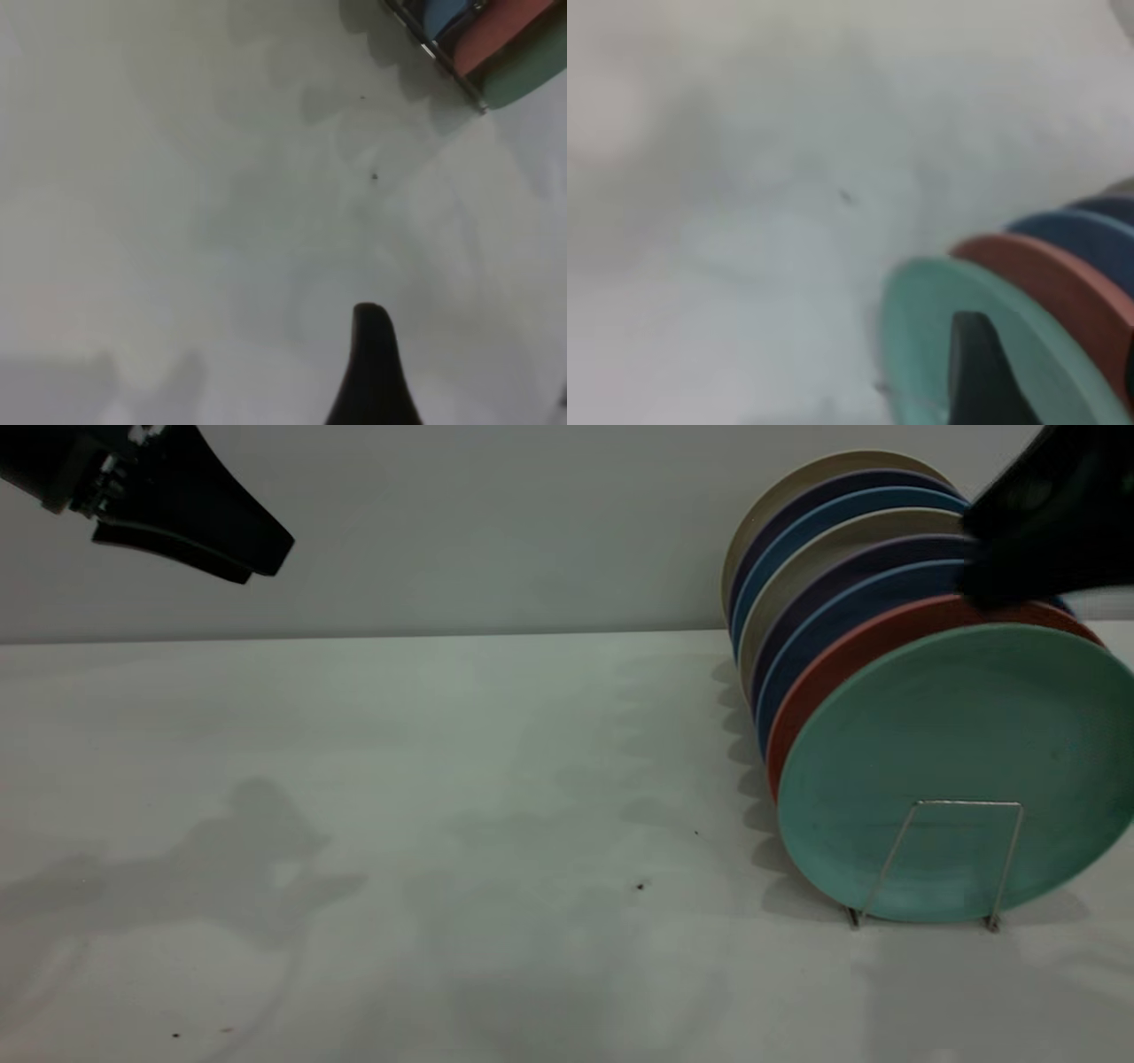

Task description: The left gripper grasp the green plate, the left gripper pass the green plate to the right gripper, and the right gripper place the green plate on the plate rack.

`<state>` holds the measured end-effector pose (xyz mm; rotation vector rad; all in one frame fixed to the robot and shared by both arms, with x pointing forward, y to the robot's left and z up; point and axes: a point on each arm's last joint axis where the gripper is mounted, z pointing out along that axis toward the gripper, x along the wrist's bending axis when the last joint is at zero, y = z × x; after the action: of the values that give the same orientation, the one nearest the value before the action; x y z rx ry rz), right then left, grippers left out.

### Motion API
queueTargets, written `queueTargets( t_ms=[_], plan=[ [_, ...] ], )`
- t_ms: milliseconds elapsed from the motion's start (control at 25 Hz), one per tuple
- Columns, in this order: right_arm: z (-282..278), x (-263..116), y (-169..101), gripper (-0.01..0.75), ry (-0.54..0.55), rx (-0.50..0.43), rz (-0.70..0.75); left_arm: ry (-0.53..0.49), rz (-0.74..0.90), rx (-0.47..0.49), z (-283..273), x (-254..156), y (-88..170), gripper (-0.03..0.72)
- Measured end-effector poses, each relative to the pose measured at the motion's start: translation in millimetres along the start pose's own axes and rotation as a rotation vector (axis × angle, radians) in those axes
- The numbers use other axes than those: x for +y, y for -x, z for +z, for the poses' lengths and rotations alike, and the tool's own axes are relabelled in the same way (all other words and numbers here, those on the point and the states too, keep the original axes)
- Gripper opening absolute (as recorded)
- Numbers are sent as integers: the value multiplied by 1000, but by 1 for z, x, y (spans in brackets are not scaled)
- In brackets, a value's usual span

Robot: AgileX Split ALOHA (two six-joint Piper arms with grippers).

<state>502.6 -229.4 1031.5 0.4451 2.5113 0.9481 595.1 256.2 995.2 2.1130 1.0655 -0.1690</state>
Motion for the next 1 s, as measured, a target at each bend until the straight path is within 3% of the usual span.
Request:
queueTargets(
  t_ms=[160,280,480,600,760,1000],
  plan=[
    [-45,23,-23,404,69,16,172,-48,-81,63,-21,0,15,584],
    [-85,31,-46,404,56,-7,303,-85,-113,143,-49,0,36,584],
    [-134,16,-85,404,-139,-104,530,-143,-192,306,-100,-11,78,584],
    [-159,-2,-101,404,-282,-246,676,-147,-246,417,-128,-21,101,584],
    [-171,-21,-117,404,-327,-383,760,-113,-293,508,-149,-29,121,584],
    [-149,-61,-148,404,-357,-384,838,-83,-289,541,-158,-42,137,584]
  ],
)
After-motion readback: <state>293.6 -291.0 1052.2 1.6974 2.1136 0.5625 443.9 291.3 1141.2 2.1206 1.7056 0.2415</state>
